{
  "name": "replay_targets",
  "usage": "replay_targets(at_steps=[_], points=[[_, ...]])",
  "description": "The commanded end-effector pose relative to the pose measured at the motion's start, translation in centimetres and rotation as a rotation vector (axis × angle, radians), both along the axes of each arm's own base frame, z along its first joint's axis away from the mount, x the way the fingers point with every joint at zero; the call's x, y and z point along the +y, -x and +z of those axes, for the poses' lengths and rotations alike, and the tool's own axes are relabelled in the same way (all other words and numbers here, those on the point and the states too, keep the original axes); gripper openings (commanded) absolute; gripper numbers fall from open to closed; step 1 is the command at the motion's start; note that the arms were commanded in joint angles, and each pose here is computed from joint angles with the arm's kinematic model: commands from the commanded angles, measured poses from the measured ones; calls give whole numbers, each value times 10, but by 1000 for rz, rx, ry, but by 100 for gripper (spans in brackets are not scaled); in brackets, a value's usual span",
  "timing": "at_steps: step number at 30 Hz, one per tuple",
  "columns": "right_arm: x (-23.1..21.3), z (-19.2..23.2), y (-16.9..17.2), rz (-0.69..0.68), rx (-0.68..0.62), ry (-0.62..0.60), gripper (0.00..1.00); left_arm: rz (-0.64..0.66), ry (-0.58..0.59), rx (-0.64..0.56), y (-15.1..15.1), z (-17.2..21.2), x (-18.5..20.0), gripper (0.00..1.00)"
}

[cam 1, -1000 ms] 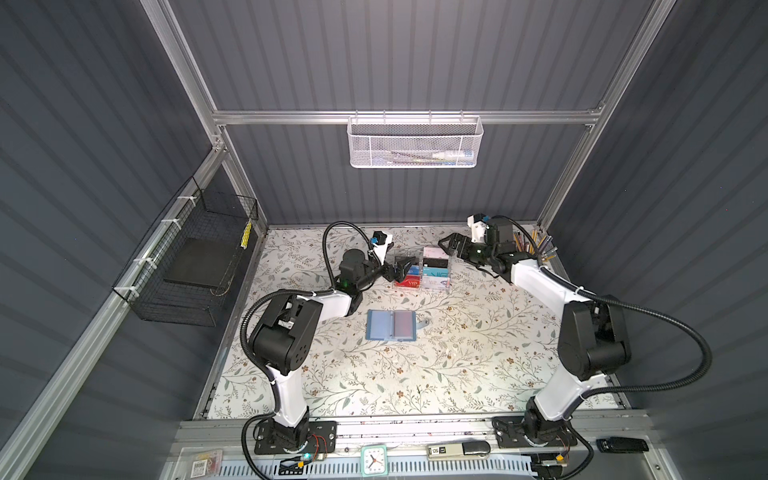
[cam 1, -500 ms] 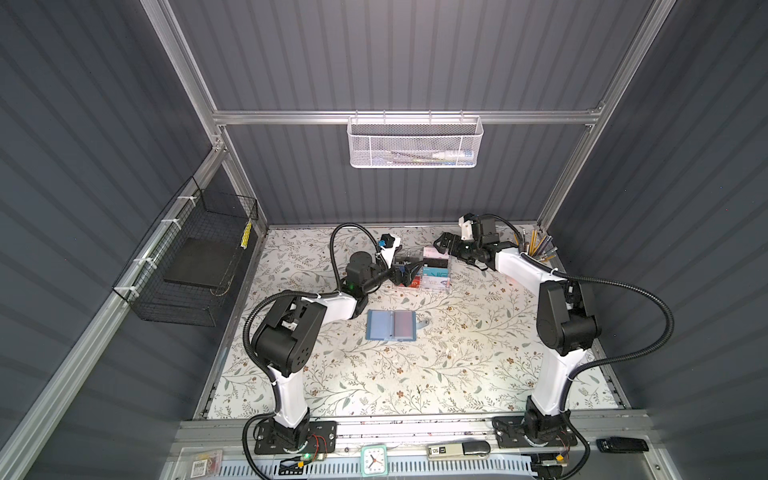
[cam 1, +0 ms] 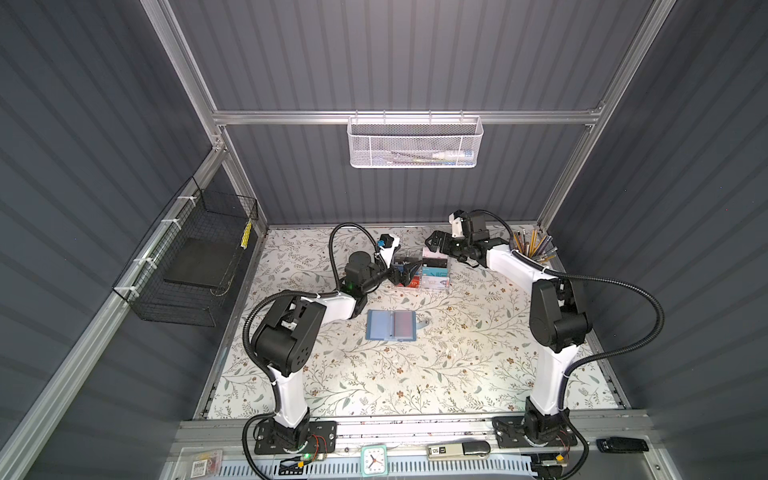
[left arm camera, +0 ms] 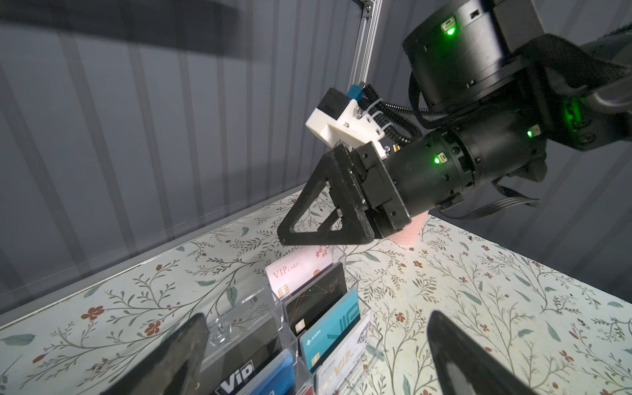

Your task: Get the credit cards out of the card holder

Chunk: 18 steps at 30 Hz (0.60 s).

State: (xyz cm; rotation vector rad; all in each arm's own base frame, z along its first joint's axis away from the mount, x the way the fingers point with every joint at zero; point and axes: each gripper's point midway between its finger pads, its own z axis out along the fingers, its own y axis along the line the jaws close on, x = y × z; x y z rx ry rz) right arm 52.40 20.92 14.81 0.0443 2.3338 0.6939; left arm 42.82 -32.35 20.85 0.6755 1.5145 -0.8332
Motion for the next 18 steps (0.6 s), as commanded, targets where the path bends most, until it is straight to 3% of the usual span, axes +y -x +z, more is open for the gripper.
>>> replay_targets(at_steps=[1,18], points=[[2,-3,-2,4,6,18,99,6,-12,-27,4,4,2,100],[-3,21,6,4,-30,40,99,48,-34,-1,2,12,9,100]])
